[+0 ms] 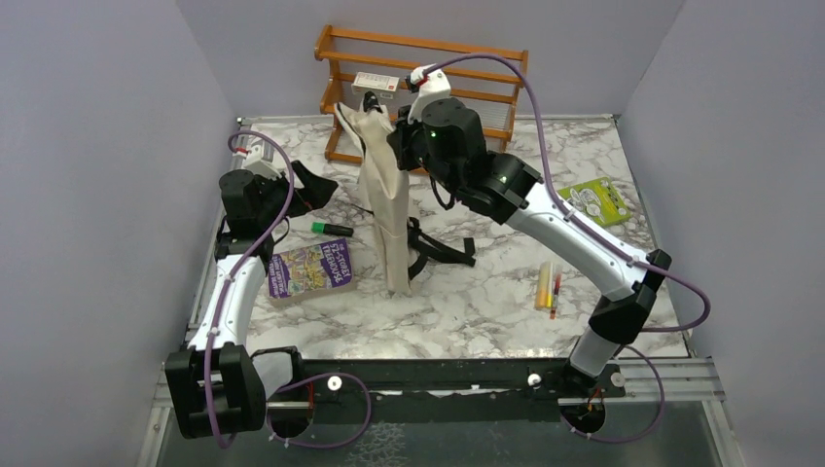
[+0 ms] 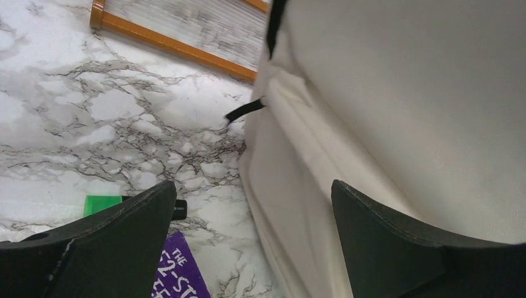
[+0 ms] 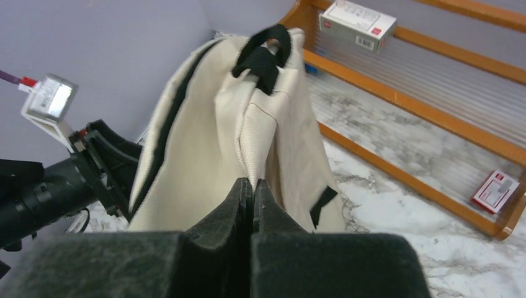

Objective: Pack the student bag
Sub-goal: Adjust the student bag at the center of the board.

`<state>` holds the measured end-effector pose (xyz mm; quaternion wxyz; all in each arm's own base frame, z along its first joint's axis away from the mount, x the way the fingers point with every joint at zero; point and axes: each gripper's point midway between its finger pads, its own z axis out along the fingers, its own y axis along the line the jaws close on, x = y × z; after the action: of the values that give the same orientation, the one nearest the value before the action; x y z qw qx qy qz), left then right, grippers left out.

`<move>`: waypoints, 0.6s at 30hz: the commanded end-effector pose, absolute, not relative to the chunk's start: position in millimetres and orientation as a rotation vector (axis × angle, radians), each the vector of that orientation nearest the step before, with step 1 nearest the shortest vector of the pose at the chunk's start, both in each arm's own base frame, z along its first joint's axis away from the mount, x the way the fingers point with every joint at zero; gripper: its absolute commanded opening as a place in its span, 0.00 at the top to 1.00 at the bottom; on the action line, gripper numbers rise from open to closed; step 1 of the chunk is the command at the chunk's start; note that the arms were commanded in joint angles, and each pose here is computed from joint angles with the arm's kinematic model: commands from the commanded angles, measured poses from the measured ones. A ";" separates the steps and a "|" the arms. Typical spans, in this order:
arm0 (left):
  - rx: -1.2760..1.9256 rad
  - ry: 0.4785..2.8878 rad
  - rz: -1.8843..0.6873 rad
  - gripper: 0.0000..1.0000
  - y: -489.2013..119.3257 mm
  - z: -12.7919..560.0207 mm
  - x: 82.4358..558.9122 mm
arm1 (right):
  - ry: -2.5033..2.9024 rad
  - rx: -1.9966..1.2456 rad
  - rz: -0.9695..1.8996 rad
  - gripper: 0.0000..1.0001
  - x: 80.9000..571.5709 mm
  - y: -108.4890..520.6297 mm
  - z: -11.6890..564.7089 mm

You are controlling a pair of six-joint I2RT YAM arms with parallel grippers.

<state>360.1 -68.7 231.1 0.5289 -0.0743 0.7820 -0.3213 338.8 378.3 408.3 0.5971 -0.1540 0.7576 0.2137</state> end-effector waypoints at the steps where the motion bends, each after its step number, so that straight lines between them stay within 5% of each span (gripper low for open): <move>1: -0.134 1.813 -0.802 0.05 -75.3 246.8 356.2 | 1.706 -0.237 0.580 0.99 334.3 372.4 412.9; 9: -0.151 1.833 -0.841 0.05 -79.8 239.2 350.0 | 1.849 -0.112 0.502 1.00 323.9 310.5 330.7; 18: -0.237 1.771 -0.981 0.03 -92.5 277.2 323.1 | 1.915 -0.180 0.671 1.00 290.9 313.2 290.6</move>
<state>340.6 -81.1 242.8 0.5190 -0.0878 0.7676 -0.3657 304.5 302.4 301.6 0.5495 -0.0695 0.7973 0.2399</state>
